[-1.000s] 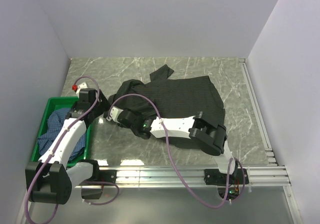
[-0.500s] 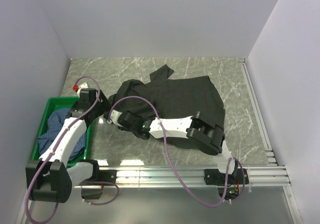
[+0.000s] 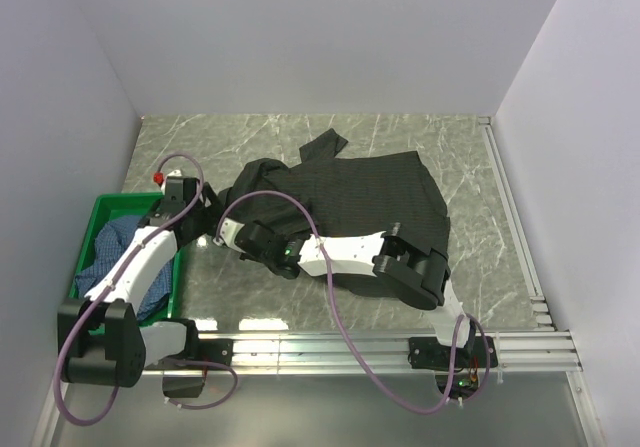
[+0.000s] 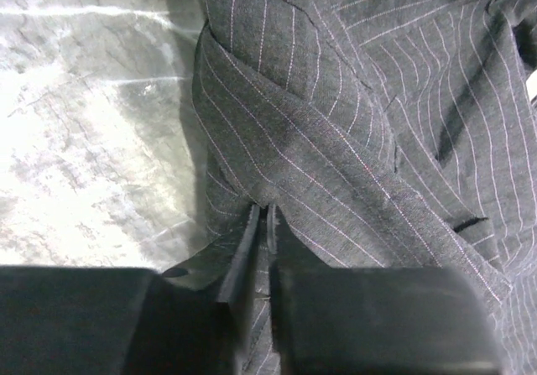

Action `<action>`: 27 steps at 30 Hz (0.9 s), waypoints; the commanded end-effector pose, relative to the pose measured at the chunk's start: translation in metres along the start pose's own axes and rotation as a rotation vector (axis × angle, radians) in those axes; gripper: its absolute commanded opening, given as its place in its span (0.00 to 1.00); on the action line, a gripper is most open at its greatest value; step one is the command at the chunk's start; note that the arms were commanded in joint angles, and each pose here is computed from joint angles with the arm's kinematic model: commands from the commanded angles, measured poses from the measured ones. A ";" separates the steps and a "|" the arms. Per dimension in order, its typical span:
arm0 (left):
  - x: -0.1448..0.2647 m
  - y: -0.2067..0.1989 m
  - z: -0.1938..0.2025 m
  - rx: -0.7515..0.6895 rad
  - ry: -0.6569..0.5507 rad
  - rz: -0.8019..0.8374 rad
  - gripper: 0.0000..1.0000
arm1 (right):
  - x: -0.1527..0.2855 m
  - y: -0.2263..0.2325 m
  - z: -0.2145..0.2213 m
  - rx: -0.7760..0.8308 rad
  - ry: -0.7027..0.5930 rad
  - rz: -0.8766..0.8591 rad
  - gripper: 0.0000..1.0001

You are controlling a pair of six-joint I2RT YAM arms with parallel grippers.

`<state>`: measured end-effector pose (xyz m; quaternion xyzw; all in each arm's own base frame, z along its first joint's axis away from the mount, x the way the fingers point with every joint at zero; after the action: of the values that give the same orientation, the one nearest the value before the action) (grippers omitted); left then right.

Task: Fold and stack the long sleeve shirts
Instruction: Flatten the shirt out

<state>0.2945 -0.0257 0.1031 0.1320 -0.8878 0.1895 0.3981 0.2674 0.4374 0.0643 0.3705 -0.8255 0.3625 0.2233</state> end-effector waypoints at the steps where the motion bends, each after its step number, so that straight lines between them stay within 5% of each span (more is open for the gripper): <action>1: 0.002 -0.013 -0.009 0.040 0.003 0.048 0.97 | 0.000 -0.009 -0.018 -0.048 -0.063 0.018 0.11; 6: -0.003 -0.016 -0.001 0.065 0.036 0.060 0.97 | 0.004 -0.020 -0.024 -0.099 -0.093 0.032 0.00; 21: -0.047 -0.036 0.012 0.212 0.133 0.079 0.90 | 0.020 -0.036 -0.035 -0.233 -0.151 -0.018 0.00; 24: -0.054 -0.042 0.013 0.222 0.149 0.073 0.84 | 0.019 -0.034 -0.034 -0.240 -0.149 -0.025 0.00; 27: -0.062 -0.036 0.009 0.245 0.121 0.026 0.65 | 0.021 -0.034 -0.033 -0.250 -0.148 -0.029 0.00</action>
<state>0.3167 -0.0572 0.0416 0.1506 -0.8186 0.2912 0.4716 0.2828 0.4347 0.0856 0.3758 -0.8574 0.2629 0.2336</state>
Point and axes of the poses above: each gripper's point midway between its finger pads, its own x axis back along the fingers, its own y axis along the line the jaws close on, z = x × y, the point moved 1 cm from there along x, back along the fingers, and after that the axes turned 6 degrees about -x, right-handed, at the moved point
